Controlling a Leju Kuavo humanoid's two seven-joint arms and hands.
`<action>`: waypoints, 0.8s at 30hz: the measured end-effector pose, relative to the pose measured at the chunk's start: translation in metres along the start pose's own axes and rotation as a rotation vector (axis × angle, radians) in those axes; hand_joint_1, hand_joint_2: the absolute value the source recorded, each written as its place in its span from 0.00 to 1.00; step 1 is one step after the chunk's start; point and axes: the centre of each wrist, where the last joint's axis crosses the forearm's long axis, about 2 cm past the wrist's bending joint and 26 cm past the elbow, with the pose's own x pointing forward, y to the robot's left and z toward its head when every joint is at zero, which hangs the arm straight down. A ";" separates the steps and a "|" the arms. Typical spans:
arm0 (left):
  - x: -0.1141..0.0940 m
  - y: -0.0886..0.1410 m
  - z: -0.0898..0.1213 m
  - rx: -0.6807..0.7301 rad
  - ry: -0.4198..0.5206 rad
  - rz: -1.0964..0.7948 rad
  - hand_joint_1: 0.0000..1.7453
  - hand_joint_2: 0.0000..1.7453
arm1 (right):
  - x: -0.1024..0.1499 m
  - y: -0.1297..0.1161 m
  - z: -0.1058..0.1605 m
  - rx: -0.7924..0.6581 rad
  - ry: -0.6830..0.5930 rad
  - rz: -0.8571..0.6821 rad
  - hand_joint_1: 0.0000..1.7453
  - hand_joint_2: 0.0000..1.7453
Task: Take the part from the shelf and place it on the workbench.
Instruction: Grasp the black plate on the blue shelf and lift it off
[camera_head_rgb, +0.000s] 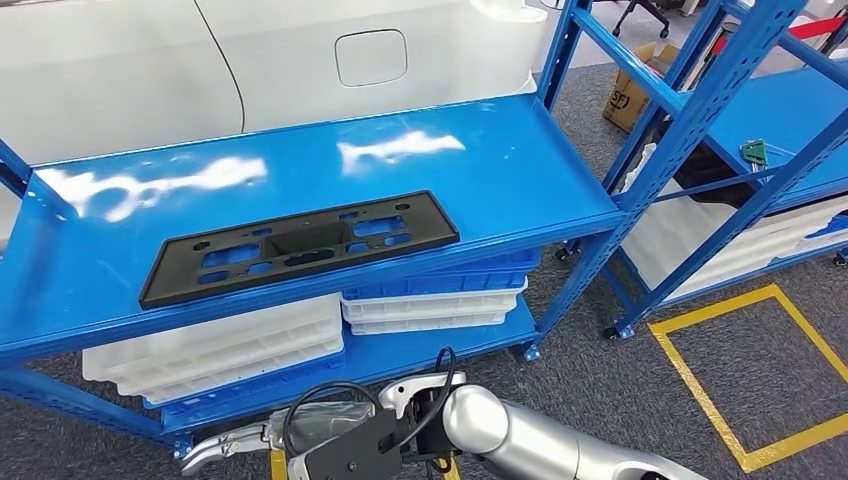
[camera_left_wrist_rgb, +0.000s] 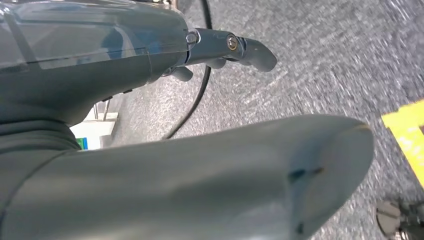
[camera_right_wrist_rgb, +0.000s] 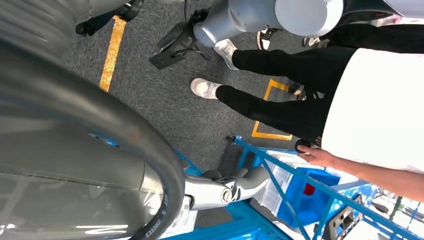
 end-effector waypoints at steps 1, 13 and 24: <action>0.000 0.000 0.000 -0.002 0.000 0.000 0.00 0.00 | 0.000 0.000 0.000 0.000 0.001 -0.001 0.00 1.00; 0.001 -0.001 0.000 -0.007 -0.002 -0.005 0.00 0.00 | 0.001 -0.001 0.001 -0.001 -0.004 0.002 0.00 1.00; -0.001 0.000 0.000 -0.015 -0.004 -0.011 0.00 0.00 | 0.000 0.001 0.001 0.000 -0.002 -0.001 0.00 1.00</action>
